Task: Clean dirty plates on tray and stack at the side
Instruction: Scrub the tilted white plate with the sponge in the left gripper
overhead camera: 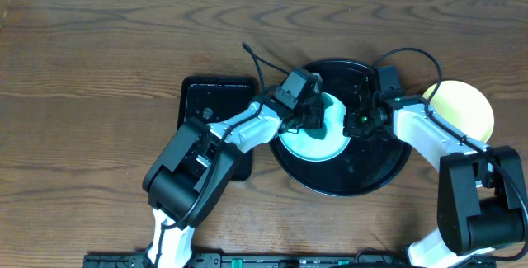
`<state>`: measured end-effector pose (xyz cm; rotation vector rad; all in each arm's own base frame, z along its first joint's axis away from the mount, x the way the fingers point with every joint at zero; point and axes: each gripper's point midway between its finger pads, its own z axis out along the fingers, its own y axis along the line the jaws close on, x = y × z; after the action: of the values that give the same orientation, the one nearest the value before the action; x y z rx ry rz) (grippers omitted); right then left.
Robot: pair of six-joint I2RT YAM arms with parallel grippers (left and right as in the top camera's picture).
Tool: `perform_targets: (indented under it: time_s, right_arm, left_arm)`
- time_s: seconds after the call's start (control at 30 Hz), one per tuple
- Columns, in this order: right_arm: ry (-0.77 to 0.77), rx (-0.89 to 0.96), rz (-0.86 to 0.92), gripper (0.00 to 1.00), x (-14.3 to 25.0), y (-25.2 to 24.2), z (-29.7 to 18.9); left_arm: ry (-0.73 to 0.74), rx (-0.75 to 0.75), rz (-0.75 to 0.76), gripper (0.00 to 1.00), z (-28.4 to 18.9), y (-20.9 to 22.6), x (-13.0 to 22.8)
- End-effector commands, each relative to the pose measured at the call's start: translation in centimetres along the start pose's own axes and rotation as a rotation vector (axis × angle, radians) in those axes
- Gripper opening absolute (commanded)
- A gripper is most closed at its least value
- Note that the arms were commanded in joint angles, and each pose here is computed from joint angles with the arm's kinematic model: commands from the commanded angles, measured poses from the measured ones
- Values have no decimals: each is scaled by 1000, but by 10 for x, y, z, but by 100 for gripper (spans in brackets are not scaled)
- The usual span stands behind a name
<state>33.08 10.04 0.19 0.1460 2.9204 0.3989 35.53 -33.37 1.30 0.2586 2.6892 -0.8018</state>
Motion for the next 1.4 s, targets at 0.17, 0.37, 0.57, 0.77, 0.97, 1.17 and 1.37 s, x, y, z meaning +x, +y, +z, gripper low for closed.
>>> perform_targets:
  time_s: [0.17, 0.37, 0.57, 0.77, 0.97, 1.17, 1.37]
  right_arm:
    - [75, 47, 14, 1, 25, -12, 12]
    - [75, 48, 14, 1, 25, -12, 12]
    - [75, 48, 14, 1, 25, -12, 12]
    - [76, 47, 14, 1, 25, -12, 12]
    - [76, 48, 14, 1, 25, -12, 12]
    - [76, 48, 14, 1, 25, -12, 12]
    - [76, 48, 14, 1, 25, -12, 12]
  left_arm:
    - [101, -129, 36, 8, -18, 40, 16]
    - [-2, 0, 68, 8, -55, 2, -24]
    - [-143, 84, 113, 8, -58, -28, -55]
    - [-166, 68, 147, 8, -29, -31, -52]
    - [-130, 31, 137, 8, -5, -16, -40]
    - [-14, -43, 84, 8, 2, 14, -15]
    - [120, -132, 4, 8, -14, 43, 12]
